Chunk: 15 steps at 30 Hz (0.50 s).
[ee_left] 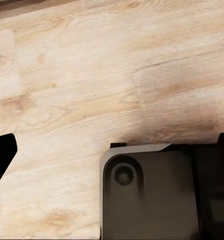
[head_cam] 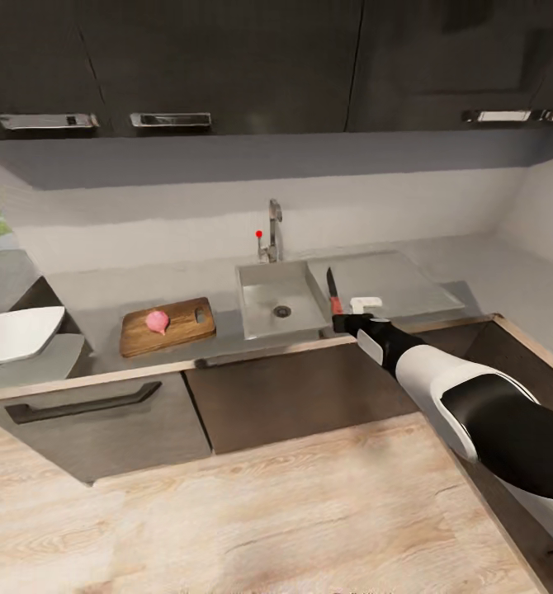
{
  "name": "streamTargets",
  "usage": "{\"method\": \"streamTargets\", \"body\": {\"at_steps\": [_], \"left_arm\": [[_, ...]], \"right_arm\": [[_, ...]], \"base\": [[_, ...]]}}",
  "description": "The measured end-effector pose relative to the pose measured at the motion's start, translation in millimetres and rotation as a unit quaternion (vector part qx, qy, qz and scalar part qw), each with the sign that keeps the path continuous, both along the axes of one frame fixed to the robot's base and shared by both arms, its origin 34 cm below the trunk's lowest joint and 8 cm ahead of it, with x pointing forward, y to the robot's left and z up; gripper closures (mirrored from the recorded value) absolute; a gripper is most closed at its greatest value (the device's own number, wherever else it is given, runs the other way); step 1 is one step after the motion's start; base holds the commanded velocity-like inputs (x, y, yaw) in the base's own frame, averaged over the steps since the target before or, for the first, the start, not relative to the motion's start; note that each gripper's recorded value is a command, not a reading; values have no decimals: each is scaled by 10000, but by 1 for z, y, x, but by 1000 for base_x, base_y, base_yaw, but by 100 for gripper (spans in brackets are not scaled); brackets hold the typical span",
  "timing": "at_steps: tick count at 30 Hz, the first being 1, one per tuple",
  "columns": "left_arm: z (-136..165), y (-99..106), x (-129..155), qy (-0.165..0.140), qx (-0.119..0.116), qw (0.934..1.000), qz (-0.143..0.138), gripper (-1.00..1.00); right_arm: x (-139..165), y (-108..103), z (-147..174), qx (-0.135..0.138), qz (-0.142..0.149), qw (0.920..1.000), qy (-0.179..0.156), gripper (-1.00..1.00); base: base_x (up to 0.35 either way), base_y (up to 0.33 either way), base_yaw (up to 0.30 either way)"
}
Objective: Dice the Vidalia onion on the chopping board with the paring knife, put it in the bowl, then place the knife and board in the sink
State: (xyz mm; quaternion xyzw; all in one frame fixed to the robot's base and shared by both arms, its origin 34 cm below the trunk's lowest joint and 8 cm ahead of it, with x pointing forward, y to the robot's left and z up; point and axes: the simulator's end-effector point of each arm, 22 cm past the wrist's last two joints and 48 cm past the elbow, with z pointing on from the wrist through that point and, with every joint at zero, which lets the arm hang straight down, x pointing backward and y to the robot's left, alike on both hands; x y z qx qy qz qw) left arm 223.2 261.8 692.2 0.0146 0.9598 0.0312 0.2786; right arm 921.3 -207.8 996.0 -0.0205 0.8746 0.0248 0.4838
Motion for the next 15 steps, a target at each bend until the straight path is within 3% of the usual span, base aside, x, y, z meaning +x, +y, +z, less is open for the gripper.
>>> {"method": "streamTargets", "body": {"at_steps": [4,15], "left_arm": [[1,0,1,-22,0,10000,0,-100],[2,0,6,-92,-1,10000,2,-100]], "right_arm": [[0,0,4,1,2,10000,-24,100],[0,0,14,0,-1,10000,-87,100]], "base": [[-179,251,222],[-12,295,222]]}}
